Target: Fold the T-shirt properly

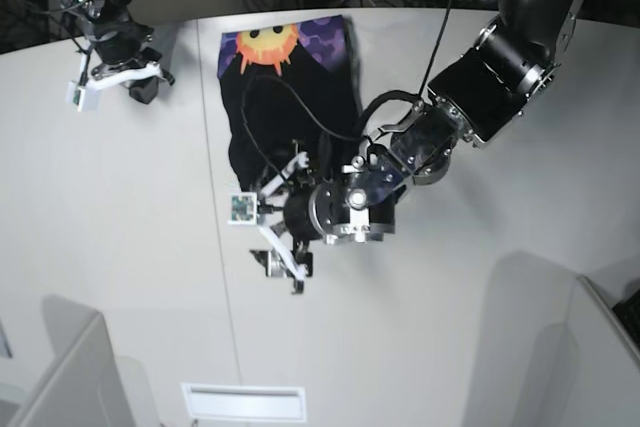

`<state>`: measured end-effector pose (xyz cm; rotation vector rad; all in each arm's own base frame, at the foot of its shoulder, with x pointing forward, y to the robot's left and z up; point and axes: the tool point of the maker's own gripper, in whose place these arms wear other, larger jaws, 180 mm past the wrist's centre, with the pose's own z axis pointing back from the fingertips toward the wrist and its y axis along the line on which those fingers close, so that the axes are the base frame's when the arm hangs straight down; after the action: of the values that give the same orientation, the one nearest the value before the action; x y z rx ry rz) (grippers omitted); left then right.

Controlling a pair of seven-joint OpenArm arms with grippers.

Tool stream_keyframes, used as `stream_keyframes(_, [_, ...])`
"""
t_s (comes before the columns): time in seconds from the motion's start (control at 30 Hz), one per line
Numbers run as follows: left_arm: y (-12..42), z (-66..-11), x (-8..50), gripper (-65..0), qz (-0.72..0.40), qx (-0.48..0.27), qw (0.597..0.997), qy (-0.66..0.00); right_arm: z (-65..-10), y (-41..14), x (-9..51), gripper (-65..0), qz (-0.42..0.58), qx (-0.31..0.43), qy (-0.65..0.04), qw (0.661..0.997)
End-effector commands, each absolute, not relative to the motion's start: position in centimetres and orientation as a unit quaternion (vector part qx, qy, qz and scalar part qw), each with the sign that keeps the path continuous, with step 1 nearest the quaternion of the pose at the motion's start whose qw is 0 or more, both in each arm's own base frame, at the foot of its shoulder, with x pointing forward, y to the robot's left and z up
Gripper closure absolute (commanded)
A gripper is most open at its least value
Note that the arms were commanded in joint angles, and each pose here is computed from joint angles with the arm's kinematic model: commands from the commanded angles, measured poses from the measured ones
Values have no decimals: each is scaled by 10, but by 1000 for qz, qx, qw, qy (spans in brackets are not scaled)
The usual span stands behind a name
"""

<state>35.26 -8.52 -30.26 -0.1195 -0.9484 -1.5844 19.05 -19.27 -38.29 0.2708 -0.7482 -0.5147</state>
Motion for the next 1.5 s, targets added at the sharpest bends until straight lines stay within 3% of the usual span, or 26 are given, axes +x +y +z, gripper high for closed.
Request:
stream_keyframes(0.0, [-89, -274, 362, -457, -670, -48, 591, -446, -375, -195, 195, 0, -243, 131, -376, 884])
stream_keyframes(0.1, [-70, -242, 367, -456, -620, -46, 603, -500, -375, -195, 195, 0, -242, 129, -377, 885])
stream_keyframes(0.23, [-1, -231, 367, -446, -535, -19, 655, -534, -371, -198, 196, 0, -219, 125, -384, 888])
stream_keyframes(0.3, [44, -238, 364, -362, -497, 11, 687, -530, -368, -193, 199, 0, -176, 121, -392, 895])
stream_keyframes(0.37, [85, -247, 358, -214, -455, 37, 720, -522, -366, -186, 200, 0, -130, 111, -401, 900])
stream_keyframes(0.43, [126, -255, 351, -23, -407, 55, 750, -518, -366, -174, 200, 0, -83, 100, -414, 901])
stream_keyframes(0.47, [142, -258, 346, 0, -388, 60, 760, -518, -366, -167, 197, 0, -63, 97, -419, 901])
stream_keyframes(0.7, [195, -299, 261, 0, -348, 18, 777, -524, -356, -132, 175, 0, 56, 84, -483, 870])
stream_keyframes(0.87, [211, -297, 211, 0, -284, -40, 773, -566, -342, -133, 158, 0, 56, 86, -526, 844])
stream_keyframes(1.07, [239, -327, 150, 0, -176, -95, 808, -554, -330, -142, 137, 0, 46, 79, -552, 829])
stream_keyframes(1.3, [266, -368, 81, 0, -81, -106, 851, -508, -344, -177, 98, 0, 39, 31, -504, 863])
stream_keyframes(1.47, [283, -403, 27, 0, -24, -92, 891, -445, -396, -180, 32, 0, 27, 31, -360, 932])
